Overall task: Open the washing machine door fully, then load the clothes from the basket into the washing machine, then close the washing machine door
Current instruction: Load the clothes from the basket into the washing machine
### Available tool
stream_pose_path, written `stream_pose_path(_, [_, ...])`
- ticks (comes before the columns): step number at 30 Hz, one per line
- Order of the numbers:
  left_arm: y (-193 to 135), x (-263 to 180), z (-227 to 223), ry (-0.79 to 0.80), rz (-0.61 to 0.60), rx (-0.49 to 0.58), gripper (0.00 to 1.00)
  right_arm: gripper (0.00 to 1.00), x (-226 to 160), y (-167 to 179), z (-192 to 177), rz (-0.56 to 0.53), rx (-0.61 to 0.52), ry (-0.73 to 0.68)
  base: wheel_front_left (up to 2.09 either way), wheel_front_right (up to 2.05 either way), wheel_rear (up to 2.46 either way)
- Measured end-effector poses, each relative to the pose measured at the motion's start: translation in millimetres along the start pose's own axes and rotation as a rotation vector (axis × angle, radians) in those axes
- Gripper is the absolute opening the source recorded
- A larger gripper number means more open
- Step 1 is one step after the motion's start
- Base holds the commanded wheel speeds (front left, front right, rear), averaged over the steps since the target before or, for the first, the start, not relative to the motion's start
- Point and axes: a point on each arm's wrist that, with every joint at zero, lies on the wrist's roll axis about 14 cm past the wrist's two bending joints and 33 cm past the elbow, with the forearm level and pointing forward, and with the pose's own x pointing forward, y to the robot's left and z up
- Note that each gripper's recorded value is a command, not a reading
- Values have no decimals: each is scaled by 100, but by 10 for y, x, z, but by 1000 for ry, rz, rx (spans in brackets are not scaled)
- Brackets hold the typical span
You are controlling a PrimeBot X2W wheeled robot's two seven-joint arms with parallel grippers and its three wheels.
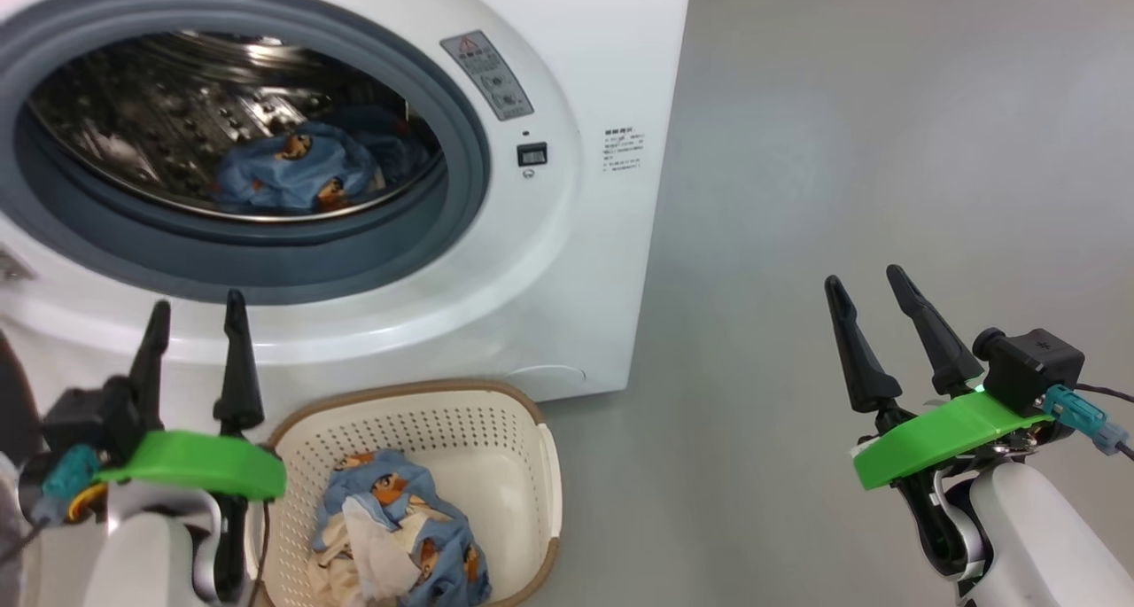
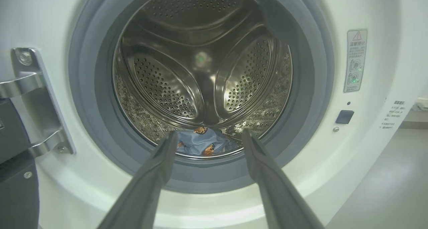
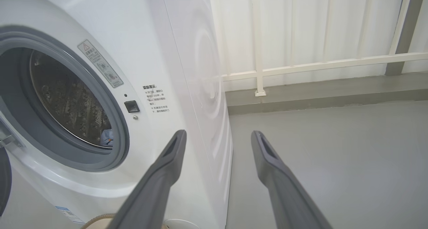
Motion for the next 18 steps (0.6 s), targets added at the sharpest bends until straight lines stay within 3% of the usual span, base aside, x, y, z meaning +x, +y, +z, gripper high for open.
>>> stream_pose_path(18, [62,-708,86,-49,61,-23,100,100,-126,118,115,26,-2,-29,0,0,0])
